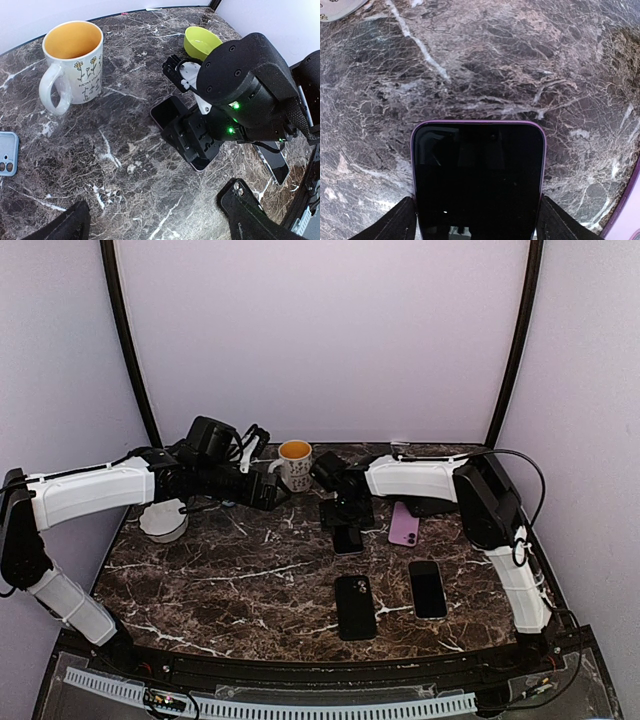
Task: Put the phone into the phone case
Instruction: Pick up the phone at the center of the board.
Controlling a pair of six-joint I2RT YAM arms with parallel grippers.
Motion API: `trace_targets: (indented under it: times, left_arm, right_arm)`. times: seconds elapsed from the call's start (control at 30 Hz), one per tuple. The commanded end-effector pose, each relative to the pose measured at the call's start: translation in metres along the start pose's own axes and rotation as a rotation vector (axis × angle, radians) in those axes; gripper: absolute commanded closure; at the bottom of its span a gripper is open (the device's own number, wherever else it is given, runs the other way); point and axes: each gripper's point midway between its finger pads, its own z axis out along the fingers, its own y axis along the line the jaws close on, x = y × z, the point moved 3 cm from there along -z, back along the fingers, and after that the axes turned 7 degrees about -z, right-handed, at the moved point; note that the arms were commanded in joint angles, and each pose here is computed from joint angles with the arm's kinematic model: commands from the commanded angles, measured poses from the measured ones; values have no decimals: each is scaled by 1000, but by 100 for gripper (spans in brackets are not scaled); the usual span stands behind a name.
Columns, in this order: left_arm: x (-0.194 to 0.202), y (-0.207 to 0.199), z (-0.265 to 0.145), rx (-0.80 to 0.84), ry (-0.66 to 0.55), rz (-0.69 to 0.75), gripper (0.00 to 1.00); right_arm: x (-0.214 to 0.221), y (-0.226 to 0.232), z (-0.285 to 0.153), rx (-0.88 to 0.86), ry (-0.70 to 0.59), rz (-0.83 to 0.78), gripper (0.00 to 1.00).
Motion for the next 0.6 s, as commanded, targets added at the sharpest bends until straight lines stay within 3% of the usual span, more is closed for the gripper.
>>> trace_targets:
  times: [0.0, 0.57]
  left_arm:
    - [-18, -9, -18, 30, -53, 19, 1]
    - [-20, -15, -23, 60, -64, 26, 1]
  right_arm:
    - [19, -4, 20, 3, 57, 17, 21]
    - [-2, -9, -8, 13, -34, 53, 42]
